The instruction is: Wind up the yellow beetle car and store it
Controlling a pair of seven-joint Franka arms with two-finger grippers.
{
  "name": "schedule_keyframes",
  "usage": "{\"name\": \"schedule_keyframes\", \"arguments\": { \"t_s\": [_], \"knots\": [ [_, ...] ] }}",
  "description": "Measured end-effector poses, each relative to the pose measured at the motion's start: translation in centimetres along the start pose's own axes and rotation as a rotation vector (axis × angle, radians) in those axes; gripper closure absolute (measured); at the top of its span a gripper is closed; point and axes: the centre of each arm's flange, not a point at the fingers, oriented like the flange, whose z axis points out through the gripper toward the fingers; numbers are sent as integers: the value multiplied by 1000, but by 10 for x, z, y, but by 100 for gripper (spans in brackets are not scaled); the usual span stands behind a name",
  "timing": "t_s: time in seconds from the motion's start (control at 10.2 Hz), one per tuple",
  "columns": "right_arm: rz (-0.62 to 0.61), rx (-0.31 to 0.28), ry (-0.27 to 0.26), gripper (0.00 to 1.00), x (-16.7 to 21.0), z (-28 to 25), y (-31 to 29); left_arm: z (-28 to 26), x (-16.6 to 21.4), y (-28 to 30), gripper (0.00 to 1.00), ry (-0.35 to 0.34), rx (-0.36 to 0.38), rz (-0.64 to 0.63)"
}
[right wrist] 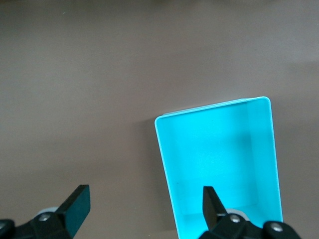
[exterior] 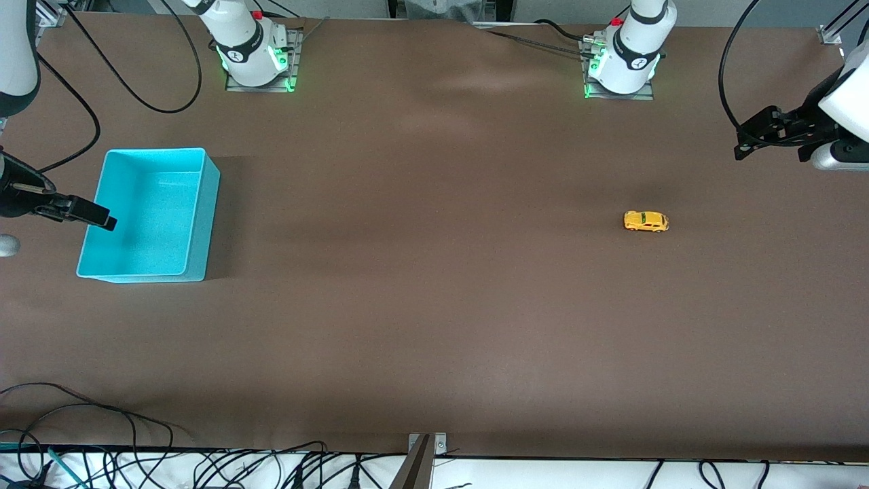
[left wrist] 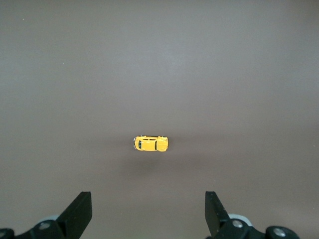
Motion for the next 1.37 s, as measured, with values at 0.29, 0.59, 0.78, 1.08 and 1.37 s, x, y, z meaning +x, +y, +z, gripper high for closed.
{"name": "schedule_keyframes", "arguments": {
  "t_s": [0.29, 0.59, 0.78, 1.08, 1.37],
  "knots": [
    [0, 0, 0, 0, 0, 0, 0, 0, 0, 0, 0, 0, 0, 0],
    [0, 0, 1, 0, 0, 0, 0, 0, 0, 2, 0, 0, 0, 4],
    [0, 0, 2, 0, 0, 0, 0, 9, 0, 1, 0, -13, 1, 2],
    [0, 0, 2, 0, 0, 0, 0, 83, 3, -2, 0, -59, 3, -5],
    [0, 0, 2, 0, 0, 0, 0, 133, -2, -19, 0, -70, 2, -37]
  ]
}}
